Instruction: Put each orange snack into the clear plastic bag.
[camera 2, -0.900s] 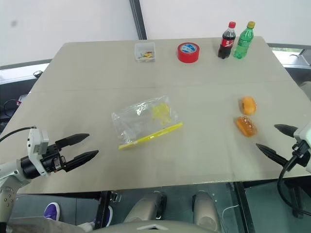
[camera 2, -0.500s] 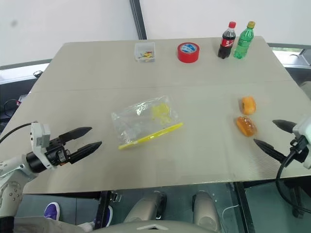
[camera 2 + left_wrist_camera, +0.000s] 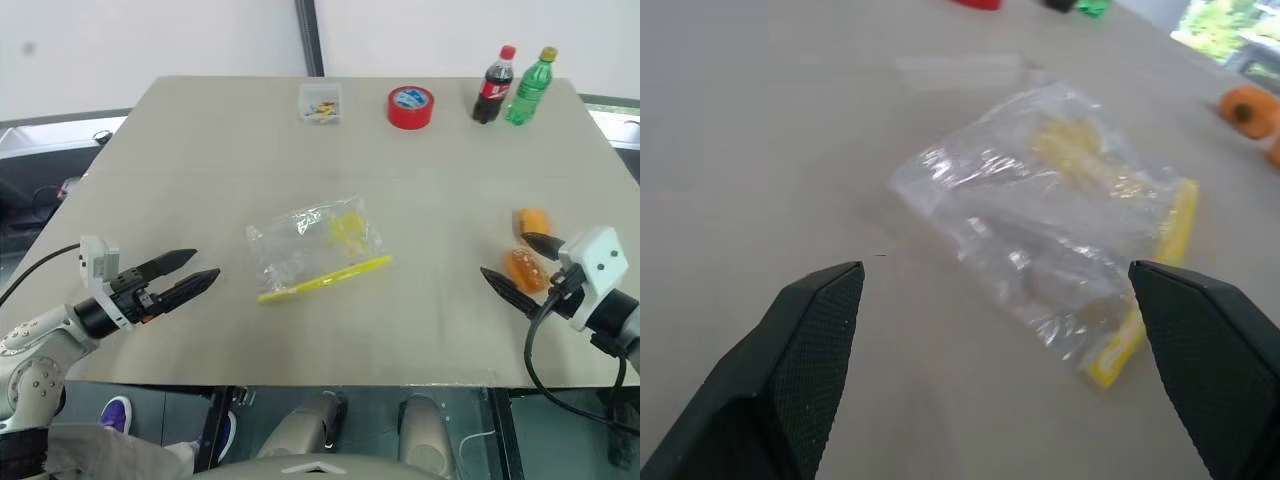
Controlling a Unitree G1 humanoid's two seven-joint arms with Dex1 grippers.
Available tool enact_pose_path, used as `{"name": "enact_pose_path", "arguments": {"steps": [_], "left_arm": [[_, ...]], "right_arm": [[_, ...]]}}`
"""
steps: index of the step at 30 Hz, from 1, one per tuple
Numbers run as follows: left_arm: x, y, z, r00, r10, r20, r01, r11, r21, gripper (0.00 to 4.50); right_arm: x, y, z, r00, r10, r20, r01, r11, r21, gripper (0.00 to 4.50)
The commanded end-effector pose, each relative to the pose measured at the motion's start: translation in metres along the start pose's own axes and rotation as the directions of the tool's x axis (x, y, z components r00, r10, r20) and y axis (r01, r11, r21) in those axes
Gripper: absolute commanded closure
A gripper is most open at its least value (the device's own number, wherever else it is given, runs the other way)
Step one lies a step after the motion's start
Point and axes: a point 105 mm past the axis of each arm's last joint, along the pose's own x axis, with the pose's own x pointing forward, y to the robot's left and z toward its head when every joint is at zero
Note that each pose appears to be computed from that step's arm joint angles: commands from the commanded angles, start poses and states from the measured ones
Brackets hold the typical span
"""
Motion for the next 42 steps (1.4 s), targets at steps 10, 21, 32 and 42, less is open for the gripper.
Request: {"name": "enact_pose_path", "arguments": {"steps": [10,21,32,42], "left_arm": [[0.039,0.015,0.0,0.981,-0.135,-0.136,0.069,0.912,-0.404,0.02],[0.092,-0.016,-0.034,0.854,-0.472,-0.219,0.271,0.763,-0.587,0.02],[0.153,-0.046,-0.045,0.831,-0.52,-0.197,0.254,0.671,-0.696,0.54],[0.164,-0.084,-0.021,0.749,-0.629,-0.209,0.27,0.578,-0.77,4.45]], "right_arm": [[0.021,0.046,0.017,0.984,0.161,0.079,-0.155,0.985,-0.081,0.0],[0.018,0.064,0.02,0.987,0.144,0.073,-0.138,0.987,-0.078,0.0],[0.014,0.08,0.02,0.993,0.084,0.081,-0.08,0.996,-0.05,0.0],[0.03,0.092,0.014,0.999,0.031,0.038,-0.023,0.984,-0.176,0.0]]}}
